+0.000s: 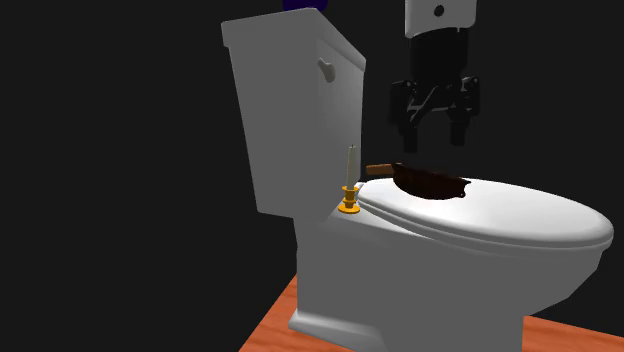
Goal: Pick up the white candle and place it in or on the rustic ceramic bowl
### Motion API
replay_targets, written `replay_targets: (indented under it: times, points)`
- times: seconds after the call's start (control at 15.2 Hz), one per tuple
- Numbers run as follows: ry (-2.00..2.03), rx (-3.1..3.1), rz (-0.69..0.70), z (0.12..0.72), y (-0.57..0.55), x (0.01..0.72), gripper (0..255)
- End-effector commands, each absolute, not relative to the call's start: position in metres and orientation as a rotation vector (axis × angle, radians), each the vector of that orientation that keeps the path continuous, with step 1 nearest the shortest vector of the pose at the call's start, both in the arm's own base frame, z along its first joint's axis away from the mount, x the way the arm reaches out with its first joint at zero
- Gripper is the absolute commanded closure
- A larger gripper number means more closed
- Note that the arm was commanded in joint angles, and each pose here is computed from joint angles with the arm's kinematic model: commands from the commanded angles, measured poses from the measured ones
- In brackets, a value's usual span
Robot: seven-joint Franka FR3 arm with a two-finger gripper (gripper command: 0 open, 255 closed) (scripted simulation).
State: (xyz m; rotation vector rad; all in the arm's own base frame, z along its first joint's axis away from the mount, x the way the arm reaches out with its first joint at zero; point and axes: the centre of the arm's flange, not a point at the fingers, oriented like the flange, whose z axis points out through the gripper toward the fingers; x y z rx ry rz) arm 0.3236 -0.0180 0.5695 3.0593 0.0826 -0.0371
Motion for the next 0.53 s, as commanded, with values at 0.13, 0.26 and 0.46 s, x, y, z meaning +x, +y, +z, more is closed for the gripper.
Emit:
replay_targets:
  times: [0.13, 0.26, 0.46]
  points:
    - [0.134, 3.078, 0.069, 0.557, -0.019, 0.336, 0]
    - [0.186, 3.093, 0.176, 0.545, -0.019, 0.349, 0]
    - [0.265, 3.106, 0.340, 0.529, -0.018, 0.370, 0]
